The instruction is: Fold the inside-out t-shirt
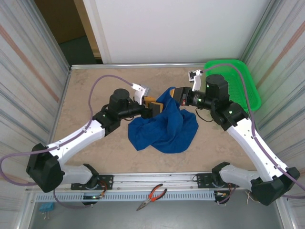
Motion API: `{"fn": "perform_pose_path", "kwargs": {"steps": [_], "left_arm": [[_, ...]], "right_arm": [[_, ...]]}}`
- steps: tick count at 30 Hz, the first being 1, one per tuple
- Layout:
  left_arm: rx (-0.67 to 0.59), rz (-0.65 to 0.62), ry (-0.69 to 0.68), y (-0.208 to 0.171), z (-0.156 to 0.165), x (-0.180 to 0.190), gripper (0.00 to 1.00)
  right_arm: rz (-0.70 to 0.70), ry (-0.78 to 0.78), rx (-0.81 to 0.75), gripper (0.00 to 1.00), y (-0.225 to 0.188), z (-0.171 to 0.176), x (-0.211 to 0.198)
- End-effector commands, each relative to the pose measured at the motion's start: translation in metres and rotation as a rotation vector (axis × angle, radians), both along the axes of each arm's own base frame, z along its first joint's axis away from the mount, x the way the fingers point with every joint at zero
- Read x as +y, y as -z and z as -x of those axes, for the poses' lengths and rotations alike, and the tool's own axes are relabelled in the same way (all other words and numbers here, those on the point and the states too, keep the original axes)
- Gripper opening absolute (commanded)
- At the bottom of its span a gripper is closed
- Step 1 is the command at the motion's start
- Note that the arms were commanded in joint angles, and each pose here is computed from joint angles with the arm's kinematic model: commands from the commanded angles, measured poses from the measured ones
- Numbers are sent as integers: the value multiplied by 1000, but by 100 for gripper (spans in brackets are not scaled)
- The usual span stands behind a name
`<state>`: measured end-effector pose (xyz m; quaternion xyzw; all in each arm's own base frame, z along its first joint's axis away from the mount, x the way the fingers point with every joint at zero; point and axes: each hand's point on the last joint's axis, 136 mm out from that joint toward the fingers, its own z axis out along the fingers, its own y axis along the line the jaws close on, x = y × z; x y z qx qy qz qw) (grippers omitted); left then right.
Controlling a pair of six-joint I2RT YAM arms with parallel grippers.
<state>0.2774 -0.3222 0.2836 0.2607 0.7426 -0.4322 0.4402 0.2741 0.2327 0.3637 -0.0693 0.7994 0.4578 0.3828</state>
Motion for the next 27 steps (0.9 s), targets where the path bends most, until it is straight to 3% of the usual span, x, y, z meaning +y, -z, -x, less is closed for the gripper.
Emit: {"fn": "perform_pose_path", "kwargs": {"steps": [1,5,7,8,12,15,21,27], "left_arm": [[-31,-5,25,-6,0,-7,64],[-24,-35,48,3,0,-14,62],[-17,-56,57,9,-1,-17,55],[-16,-60,64,10,-1,-19,48],[-31,-63,61,6,-2,-19,0],[-78,-30,-10,-19,-11,-3,0],[-157,220,-207,-107,-34,66,0],[-218,289,-194,-151,-27,83,0]], "right_arm": [[-27,3,-36,0,-11,2,0],[-29,3,-37,0,-12,3,0],[-29,2,-38,0,-12,3,0],[-30,3,-38,0,-12,3,0],[-24,12,-33,0,-9,3,-3],[-11,52,-22,0,-3,-2,-14],[8,175,23,0,12,-22,-45],[-13,168,14,0,5,-25,-43]]}}
